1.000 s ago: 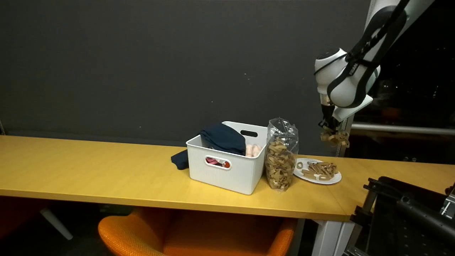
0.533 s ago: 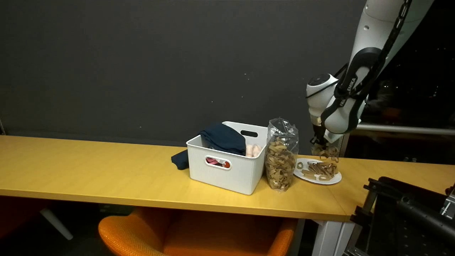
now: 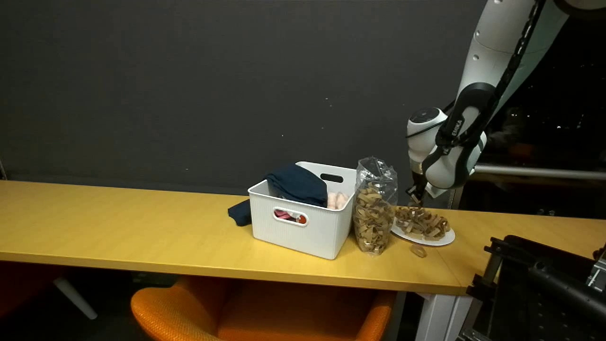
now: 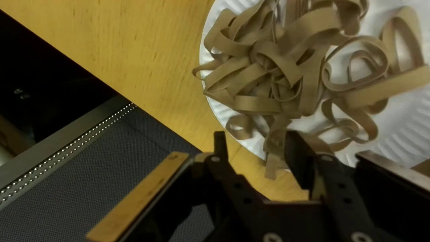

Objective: Put some rubber bands on the plate

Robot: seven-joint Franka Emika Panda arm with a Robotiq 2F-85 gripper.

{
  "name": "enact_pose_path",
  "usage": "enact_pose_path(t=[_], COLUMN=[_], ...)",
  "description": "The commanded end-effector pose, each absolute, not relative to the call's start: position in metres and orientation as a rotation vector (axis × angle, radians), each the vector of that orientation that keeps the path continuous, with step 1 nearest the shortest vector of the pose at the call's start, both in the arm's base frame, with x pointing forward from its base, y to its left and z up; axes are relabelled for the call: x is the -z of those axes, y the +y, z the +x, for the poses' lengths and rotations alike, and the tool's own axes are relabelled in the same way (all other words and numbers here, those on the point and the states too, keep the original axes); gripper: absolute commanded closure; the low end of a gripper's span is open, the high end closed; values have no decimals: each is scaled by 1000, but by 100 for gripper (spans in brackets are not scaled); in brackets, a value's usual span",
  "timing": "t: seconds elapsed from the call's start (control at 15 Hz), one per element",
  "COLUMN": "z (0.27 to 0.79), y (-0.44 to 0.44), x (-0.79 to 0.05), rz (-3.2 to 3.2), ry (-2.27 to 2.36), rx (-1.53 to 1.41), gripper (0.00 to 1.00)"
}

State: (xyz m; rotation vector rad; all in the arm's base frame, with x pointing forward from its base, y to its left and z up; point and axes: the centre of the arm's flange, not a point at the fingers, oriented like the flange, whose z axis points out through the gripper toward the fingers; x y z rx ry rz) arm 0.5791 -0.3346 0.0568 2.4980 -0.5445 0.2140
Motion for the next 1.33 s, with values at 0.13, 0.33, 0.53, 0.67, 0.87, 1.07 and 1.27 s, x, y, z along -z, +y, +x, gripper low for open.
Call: enact_pose_path(t=[0.13,0.33,0.53,0.67,0.87,1.07,1.27], z=[584,585,589,592,591,589,585], y=[-338,-336,-333,-327,-315,-302,-286], x=[-79,-98,-120,-138,-173,-216,-257], rz=[2479,2467,2456,2461,2469,2473,2499], ry=[-541,-547,-562,-576,-590,-600,-631], rx=[-308,-345,-373,-387,-418,-447,-468], gripper=[6,0,0,0,0,0,0])
